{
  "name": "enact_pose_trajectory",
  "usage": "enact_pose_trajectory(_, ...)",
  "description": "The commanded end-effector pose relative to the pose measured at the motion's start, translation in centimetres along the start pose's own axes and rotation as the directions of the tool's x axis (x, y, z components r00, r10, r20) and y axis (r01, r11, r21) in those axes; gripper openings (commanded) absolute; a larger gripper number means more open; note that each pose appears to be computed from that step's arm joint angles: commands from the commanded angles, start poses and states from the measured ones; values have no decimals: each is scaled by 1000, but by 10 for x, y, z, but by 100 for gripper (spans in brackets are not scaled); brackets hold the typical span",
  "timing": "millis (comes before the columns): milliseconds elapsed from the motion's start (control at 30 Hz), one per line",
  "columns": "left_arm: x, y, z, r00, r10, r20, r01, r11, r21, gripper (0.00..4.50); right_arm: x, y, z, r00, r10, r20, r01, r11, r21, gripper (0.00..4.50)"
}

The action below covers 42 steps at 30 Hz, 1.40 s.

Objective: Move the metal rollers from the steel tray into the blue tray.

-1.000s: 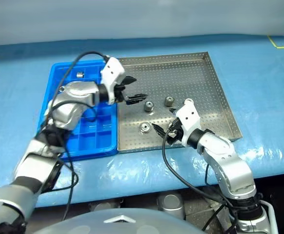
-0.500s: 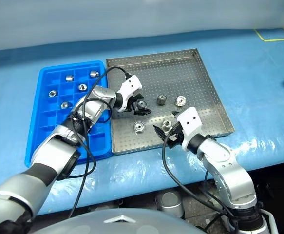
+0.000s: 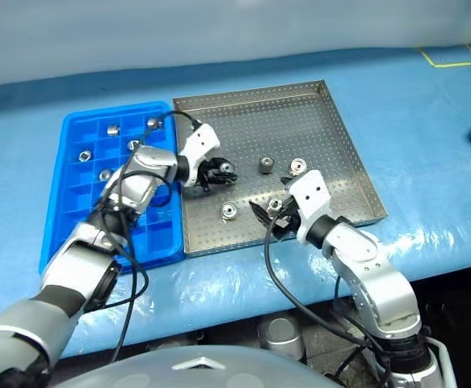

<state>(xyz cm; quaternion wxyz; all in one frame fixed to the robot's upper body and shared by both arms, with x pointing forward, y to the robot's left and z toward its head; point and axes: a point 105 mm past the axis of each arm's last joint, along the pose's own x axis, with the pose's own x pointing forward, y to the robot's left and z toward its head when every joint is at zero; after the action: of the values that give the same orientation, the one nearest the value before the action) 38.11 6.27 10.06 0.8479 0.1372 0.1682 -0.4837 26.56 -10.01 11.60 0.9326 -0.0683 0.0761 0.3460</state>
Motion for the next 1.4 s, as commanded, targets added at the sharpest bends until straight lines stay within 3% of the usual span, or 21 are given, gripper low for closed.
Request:
enact_pose_trajectory(33,-44,14,39,950,189,248,-182,982,-52,171,8,13,17,996,64,67,-62,998,-33,450)
enact_pose_trajectory(200,-109,21,12,802,524,286,-489,852,-188,171,32,39,32,976,181,123,-175,983,-58,450)
enact_pose_trajectory(400,-174,24,-33,540,822,180,-770,569,-289,171,48,66,38,937,318,147,-311,948,-65,450)
enact_pose_trajectory(533,-197,28,-55,402,910,104,-863,415,-288,171,51,68,38,928,344,146,-336,939,-75,450)
enact_pose_trajectory(700,-203,32,-78,343,939,9,-898,331,-289,171,52,65,38,931,333,148,-324,943,-77,450)
enact_pose_trajectory(933,-185,42,-92,395,917,-57,-884,363,-294,171,49,63,36,943,293,157,-287,956,-59,450)
enact_pose_trajectory(1033,-185,44,-85,395,918,-39,-878,364,-310,265,47,59,36,950,268,162,-263,963,-53,450)
enact_pose_trajectory(1167,-176,38,-54,457,886,77,-820,453,-350,396,41,53,34,959,234,159,-229,972,-48,450)
enact_pose_trajectory(1233,-161,29,-27,551,814,183,-740,578,-344,447,36,44,32,967,206,149,-200,978,-54,450)
enact_pose_trajectory(1400,-118,-9,25,789,488,373,-425,872,-243,447,17,14,23,988,125,95,-118,990,-73,450)
